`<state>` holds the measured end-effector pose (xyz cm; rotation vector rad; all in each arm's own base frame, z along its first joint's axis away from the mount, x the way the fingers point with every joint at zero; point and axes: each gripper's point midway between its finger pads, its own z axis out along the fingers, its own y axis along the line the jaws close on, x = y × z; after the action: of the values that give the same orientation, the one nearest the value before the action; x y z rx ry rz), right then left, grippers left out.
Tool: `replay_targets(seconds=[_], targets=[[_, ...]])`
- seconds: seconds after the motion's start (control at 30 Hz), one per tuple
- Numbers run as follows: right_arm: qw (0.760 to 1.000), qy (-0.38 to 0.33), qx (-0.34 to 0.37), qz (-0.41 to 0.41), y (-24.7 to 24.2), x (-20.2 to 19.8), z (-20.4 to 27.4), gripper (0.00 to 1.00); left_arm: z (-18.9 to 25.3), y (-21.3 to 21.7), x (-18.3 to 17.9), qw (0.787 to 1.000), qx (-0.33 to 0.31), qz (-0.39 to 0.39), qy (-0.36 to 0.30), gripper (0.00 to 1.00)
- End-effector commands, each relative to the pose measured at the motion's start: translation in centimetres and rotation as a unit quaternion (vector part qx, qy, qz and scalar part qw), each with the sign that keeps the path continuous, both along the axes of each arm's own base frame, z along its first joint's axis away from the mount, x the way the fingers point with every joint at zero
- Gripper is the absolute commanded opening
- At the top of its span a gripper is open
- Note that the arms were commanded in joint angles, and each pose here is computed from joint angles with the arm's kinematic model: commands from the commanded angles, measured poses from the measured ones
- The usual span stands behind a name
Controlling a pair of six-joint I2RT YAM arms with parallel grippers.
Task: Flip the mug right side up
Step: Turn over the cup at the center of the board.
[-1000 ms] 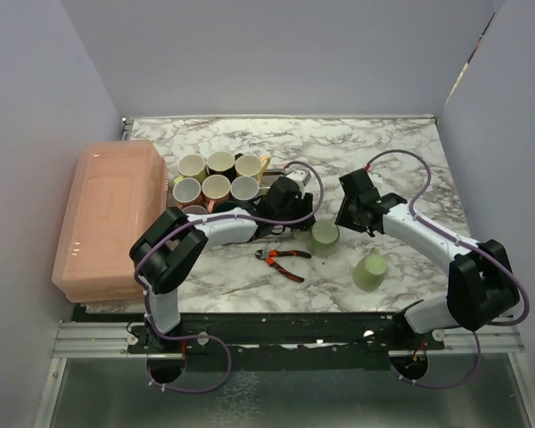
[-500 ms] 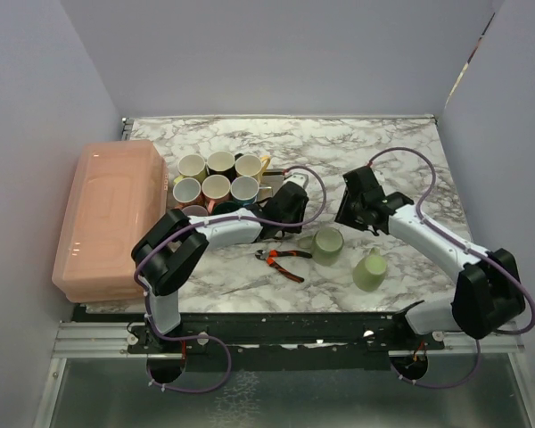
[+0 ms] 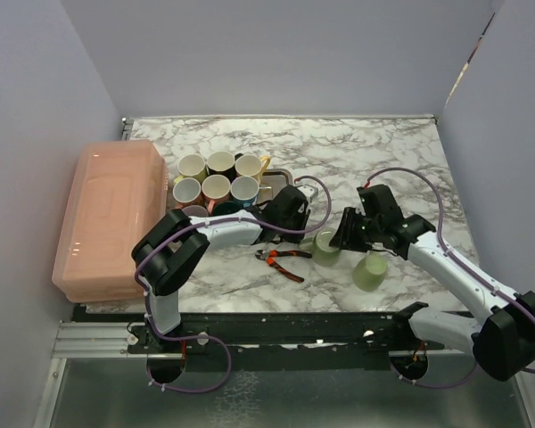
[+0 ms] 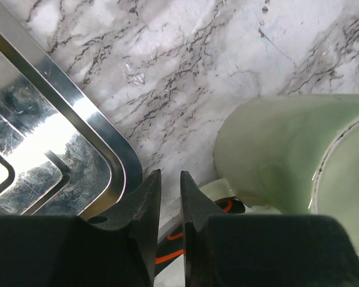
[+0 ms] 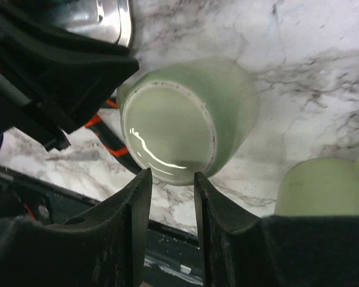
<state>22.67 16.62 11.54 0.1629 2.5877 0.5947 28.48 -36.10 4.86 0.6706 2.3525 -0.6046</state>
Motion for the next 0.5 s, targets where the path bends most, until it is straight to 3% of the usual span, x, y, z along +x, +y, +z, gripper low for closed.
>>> replay_targets(seconds=[0.0,0.1,0.27,0.47], targets=[[0.996,0.04,0.034,0.072,1.9,-3.0,-1.3,0.38,0.2,-0.2,-1.6,0.999,-0.01,-0.033,0.017,0.19],[0.997,0.054,0.007,0.054,1.5,-2.8,-2.8,0.38,0.4,-0.5,-1.7,0.999,-0.018,-0.034,0.02,0.17],[0.996,0.033,-0.066,-0.046,-1.0,0.5,-4.5,0.38,1.0,-1.0,-2.2,0.998,-0.038,-0.047,0.024,0.16],[0.992,-0.01,-0.066,-0.105,-1.1,3.7,-4.0,0.38,2.4,-1.3,-2.8,0.996,-0.065,-0.059,0.018,0.16]])
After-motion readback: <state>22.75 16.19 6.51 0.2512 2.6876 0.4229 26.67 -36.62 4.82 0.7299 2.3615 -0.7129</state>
